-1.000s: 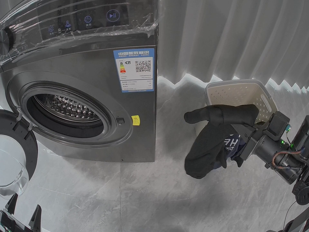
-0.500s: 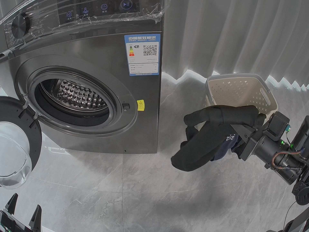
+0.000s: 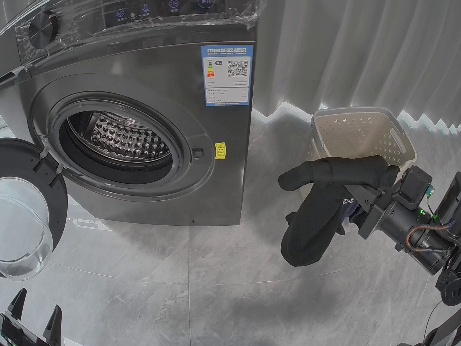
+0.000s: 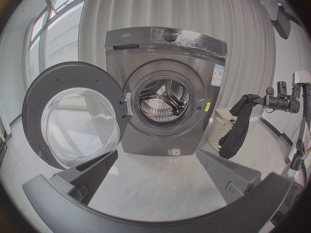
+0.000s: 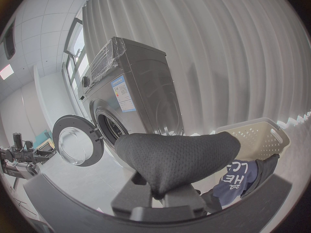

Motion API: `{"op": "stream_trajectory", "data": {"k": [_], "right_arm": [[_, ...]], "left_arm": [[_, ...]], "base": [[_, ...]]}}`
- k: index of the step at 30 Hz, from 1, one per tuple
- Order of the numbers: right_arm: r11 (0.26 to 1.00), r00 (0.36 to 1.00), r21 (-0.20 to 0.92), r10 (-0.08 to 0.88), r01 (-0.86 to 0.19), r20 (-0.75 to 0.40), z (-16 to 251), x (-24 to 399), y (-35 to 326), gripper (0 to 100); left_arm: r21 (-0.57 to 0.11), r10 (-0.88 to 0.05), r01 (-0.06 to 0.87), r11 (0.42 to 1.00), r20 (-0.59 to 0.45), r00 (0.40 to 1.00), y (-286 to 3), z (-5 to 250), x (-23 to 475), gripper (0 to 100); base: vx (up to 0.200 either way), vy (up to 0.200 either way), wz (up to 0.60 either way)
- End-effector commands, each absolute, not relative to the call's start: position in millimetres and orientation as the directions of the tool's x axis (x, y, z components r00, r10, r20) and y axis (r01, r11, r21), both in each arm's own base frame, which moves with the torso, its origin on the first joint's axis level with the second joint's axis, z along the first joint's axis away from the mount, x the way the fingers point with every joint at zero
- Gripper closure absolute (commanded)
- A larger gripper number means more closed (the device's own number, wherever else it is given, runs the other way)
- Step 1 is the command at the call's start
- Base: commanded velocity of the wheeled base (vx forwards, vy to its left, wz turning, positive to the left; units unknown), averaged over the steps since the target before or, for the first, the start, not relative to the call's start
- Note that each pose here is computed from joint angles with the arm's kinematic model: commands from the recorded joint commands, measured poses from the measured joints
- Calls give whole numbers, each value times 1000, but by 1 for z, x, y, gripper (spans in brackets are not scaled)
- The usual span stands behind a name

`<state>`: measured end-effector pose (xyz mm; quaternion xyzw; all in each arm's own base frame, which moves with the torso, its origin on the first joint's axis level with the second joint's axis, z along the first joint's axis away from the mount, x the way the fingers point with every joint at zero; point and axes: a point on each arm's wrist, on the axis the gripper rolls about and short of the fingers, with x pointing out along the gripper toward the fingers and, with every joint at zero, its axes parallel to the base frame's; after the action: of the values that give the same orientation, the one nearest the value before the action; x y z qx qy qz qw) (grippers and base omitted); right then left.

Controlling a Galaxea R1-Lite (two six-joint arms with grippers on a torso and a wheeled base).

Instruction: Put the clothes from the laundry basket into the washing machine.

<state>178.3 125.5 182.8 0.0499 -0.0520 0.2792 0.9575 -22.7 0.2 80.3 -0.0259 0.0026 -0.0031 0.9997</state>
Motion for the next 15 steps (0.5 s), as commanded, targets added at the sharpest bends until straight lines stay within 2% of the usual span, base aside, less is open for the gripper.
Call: {"op": "stream_trajectory", "data": {"k": [1, 8, 14, 15], "right_arm": [[839, 838, 66, 530, -541, 127, 183, 178, 126, 100], [839, 838, 66, 530, -541, 130, 183, 178, 126, 100], [839, 838, 66, 530, -541, 127, 183, 178, 125, 100], [839, 838, 66, 530, -541, 128, 183, 178, 125, 100]], "left_arm": [[-52, -6, 6, 999, -5, 1000, 0, 75, -23, 0], [-52, -6, 6, 999, -5, 1000, 0, 75, -23, 0], [-52, -6, 6, 999, -5, 1000, 0, 75, -23, 0], [-52, -6, 6, 999, -5, 1000, 0, 75, -23, 0]], "base": [[0, 200, 0], [0, 200, 0], [0, 0, 0], [-200, 0, 0]]}}
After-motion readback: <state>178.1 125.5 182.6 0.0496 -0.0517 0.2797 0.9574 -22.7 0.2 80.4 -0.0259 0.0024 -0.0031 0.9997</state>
